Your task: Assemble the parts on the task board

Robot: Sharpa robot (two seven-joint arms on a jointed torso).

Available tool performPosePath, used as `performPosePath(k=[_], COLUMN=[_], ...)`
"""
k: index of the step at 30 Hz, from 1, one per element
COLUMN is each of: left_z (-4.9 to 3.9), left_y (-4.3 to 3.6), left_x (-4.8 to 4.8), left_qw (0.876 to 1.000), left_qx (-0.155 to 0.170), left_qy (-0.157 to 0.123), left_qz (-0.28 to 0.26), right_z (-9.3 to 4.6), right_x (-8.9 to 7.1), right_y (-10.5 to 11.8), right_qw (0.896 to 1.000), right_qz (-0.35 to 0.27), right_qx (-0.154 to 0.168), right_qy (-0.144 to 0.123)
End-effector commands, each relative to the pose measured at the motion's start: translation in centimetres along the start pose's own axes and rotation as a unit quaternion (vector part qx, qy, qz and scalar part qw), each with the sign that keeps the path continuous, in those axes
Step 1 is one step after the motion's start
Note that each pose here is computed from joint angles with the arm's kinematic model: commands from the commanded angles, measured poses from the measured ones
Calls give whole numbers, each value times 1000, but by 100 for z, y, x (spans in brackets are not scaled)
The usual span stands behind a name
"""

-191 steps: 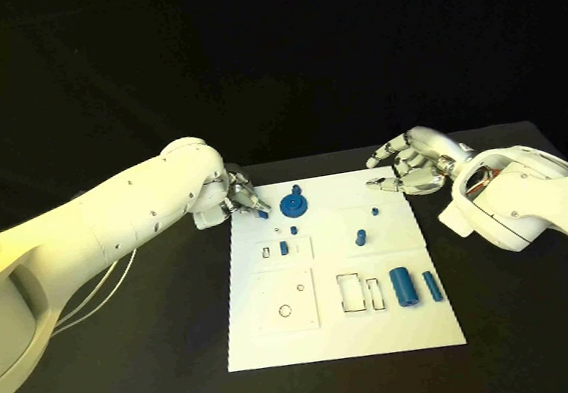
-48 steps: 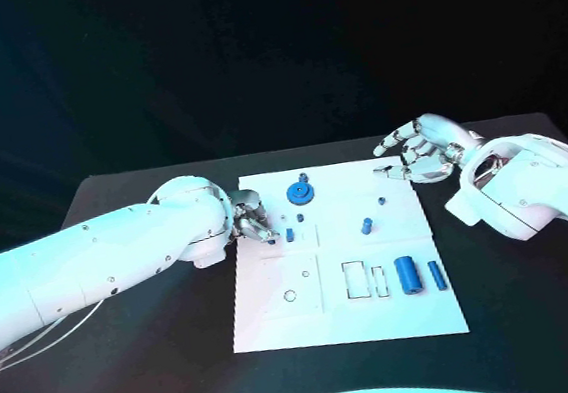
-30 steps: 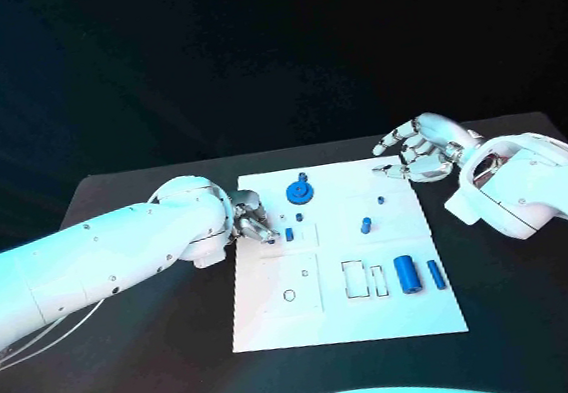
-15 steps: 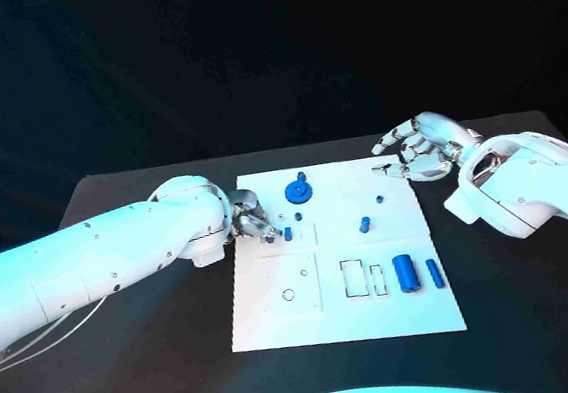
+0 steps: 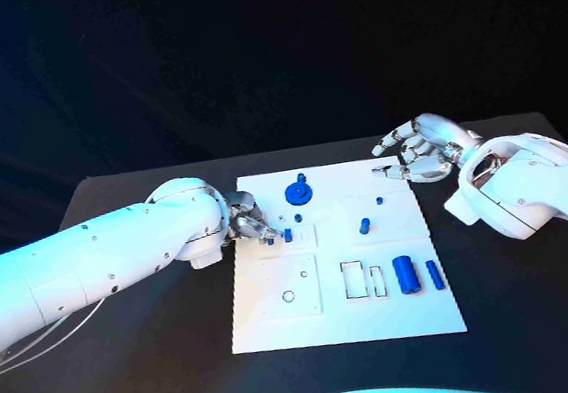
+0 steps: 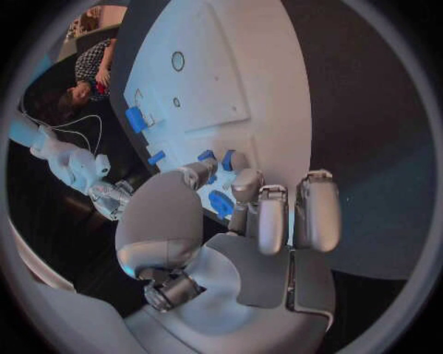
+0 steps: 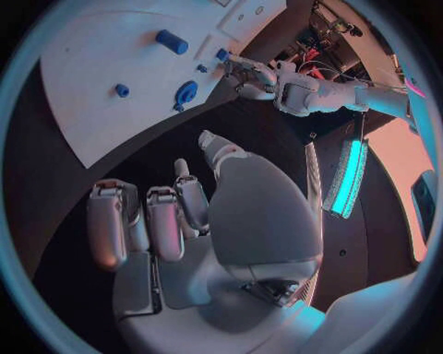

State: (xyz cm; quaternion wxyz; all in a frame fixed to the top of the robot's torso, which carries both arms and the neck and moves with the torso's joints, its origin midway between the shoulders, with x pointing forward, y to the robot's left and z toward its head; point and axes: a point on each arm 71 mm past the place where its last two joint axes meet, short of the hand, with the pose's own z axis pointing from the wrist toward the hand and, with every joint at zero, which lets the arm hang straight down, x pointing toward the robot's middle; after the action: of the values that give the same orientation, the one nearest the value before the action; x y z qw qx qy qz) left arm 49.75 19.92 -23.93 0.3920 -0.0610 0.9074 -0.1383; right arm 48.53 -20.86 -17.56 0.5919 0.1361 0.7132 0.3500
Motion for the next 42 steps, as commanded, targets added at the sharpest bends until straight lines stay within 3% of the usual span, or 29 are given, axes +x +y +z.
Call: performPosePath(k=[1, 13, 17, 22, 25, 29, 35, 42], left_z=[-6, -78, -120, -159, -186, -216, -193, -67], left_y=[14, 13, -19, -46, -81, -185, -373, -463], left_x=[6, -61, -111, -246, -318, -349, -268, -128], left_qw=[1000, 998, 993, 974, 960, 953, 945, 939], left_qx=[1, 17, 55, 116, 163, 221, 278, 291], left_qy=[0, -21, -20, -66, -97, -127, -164, -182], left_qz=[-5, -50, -103, -184, -204, -167, -54, 38], right_z=[-4, -1, 2, 5, 4, 0, -2, 0], right_x=[3, 2, 2, 2, 0, -7, -12, -14], right_y=[10, 8, 7, 5, 3, -4, -6, 0], right_qw=[1000, 1000, 1000, 1000, 1000, 1000, 1000, 1000], right_qz=[-1, -1, -1, -1, -1, -1, -1, 1], right_qx=[-7, -7, -7, -7, -7, -6, -8, -11], right_qy=[1, 1, 0, 0, 0, -1, -3, -5])
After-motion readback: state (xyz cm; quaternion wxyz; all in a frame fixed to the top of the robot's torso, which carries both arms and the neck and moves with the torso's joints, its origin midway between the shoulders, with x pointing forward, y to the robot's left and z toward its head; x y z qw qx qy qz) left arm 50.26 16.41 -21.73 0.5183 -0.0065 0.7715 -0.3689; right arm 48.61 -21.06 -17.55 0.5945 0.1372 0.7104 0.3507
